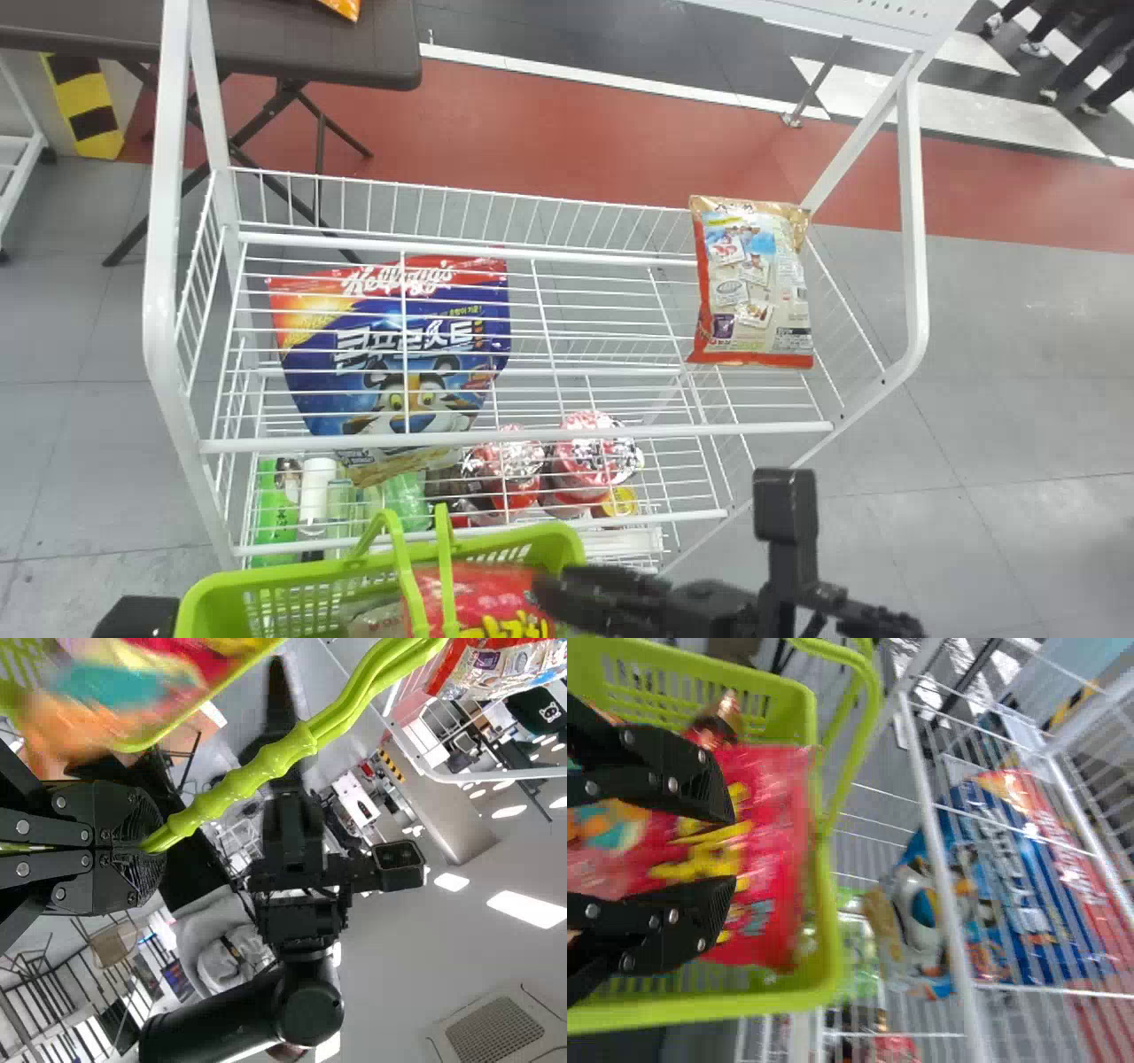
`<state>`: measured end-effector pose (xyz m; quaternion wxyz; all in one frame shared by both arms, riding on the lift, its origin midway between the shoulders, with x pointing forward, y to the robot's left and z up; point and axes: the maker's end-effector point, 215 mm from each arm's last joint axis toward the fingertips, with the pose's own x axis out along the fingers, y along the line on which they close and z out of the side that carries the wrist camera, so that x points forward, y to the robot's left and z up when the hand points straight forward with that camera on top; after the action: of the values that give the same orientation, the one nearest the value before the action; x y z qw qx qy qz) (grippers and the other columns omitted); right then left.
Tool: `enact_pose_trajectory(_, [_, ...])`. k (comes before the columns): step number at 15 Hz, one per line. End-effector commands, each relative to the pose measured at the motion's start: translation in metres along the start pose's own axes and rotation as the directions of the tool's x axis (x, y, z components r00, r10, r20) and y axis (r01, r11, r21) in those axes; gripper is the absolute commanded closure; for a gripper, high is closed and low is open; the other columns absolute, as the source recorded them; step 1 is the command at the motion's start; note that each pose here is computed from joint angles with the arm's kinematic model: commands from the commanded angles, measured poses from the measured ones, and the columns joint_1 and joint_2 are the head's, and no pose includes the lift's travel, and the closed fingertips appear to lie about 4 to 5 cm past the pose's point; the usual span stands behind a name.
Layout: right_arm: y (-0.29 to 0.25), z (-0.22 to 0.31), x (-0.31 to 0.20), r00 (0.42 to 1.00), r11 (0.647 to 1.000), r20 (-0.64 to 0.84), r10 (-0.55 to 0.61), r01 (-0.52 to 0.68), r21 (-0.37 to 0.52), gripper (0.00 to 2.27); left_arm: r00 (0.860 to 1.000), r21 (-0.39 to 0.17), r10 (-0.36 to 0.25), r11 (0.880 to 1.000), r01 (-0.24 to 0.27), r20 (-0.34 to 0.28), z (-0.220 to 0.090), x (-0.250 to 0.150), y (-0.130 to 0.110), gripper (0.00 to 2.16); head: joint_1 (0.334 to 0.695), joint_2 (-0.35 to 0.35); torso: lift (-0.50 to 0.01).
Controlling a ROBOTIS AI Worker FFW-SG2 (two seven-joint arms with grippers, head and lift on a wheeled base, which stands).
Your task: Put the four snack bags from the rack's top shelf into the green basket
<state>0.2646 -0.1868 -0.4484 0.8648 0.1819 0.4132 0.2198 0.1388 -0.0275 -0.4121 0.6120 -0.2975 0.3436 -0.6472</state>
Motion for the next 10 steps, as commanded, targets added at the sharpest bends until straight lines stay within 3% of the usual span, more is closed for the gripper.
enact_pose_trajectory(1, [-0.029,0.061,-0.001,0.980,0.991,0.189,-0.062,0.082,-0.102,0.06,1.000,0.004,-0.004,1.000,0.004,-0.006,0.000,0.003,-0.001,1.58,0.695,-0.350,0.000])
enact_pose_trajectory(3, [-0.064,0.119,-0.004,0.923,0.962,0.352,-0.157,0.223,-0.157,0.06,1.000,0.004,-0.006,1.000,0.006,-0.007,0.000,0.003,-0.002,1.58,0.695,-0.350,0.000])
enact_pose_trajectory(5, [-0.101,0.182,-0.012,0.816,0.903,0.521,-0.252,0.391,-0.176,0.07,1.000,0.002,-0.004,1.000,0.004,-0.010,-0.001,0.003,-0.002,1.58,0.695,-0.350,0.000])
enact_pose_trajectory(10, [-0.179,0.260,-0.024,0.661,0.767,0.580,-0.476,0.634,-0.093,0.07,1.000,-0.017,-0.010,1.000,0.009,-0.030,-0.001,0.004,-0.001,1.58,0.695,-0.350,0.000])
